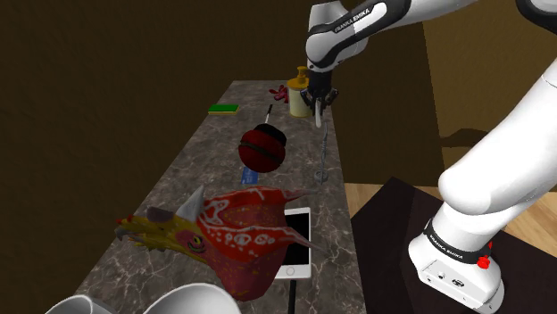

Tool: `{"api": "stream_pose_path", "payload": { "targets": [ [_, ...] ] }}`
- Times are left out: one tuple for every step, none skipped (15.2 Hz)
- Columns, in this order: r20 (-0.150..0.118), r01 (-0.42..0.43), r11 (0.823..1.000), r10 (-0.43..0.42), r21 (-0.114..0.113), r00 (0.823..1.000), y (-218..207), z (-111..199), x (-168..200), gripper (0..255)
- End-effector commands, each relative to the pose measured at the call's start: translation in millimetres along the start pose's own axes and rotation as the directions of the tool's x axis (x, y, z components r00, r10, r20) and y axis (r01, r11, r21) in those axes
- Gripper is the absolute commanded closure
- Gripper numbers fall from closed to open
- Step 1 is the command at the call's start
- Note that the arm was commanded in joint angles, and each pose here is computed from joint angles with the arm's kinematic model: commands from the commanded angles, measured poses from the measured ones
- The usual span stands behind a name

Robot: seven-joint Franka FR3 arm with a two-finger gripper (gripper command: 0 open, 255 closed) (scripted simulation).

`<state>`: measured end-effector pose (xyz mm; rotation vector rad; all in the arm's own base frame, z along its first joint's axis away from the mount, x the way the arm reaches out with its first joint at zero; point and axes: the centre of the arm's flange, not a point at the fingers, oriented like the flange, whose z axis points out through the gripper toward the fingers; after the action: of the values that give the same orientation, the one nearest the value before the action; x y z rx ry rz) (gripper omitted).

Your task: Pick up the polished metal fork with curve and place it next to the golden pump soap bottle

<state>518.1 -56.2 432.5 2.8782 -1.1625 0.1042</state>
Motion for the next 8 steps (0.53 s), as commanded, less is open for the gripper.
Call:
{"api": "stream_pose_path", "payload": {
  "targets": [
    [0.0,0.0,1.0,0.0,0.0,1.0,0,11,0,255],
    [0.0,0.0,1.0,0.0,0.0,1.0,0,16,-1,255],
    [0.0,0.0,1.0,0.0,0.0,1.0,0,22,-1,255],
    [0.0,0.0,1.0,0.0,0.0,1.0,0,27,-1,255],
    [0.0,0.0,1.0,0.0,0.0,1.0,0,32,-2,255],
    [0.0,0.0,1.0,0.0,0.0,1.0,0,37,-2,255],
    [0.0,0.0,1.0,0.0,0.0,1.0,0,43,-3,255],
    [0.0,0.0,1.0,0.0,0.0,1.0,0,48,-3,255]
  ]
}}
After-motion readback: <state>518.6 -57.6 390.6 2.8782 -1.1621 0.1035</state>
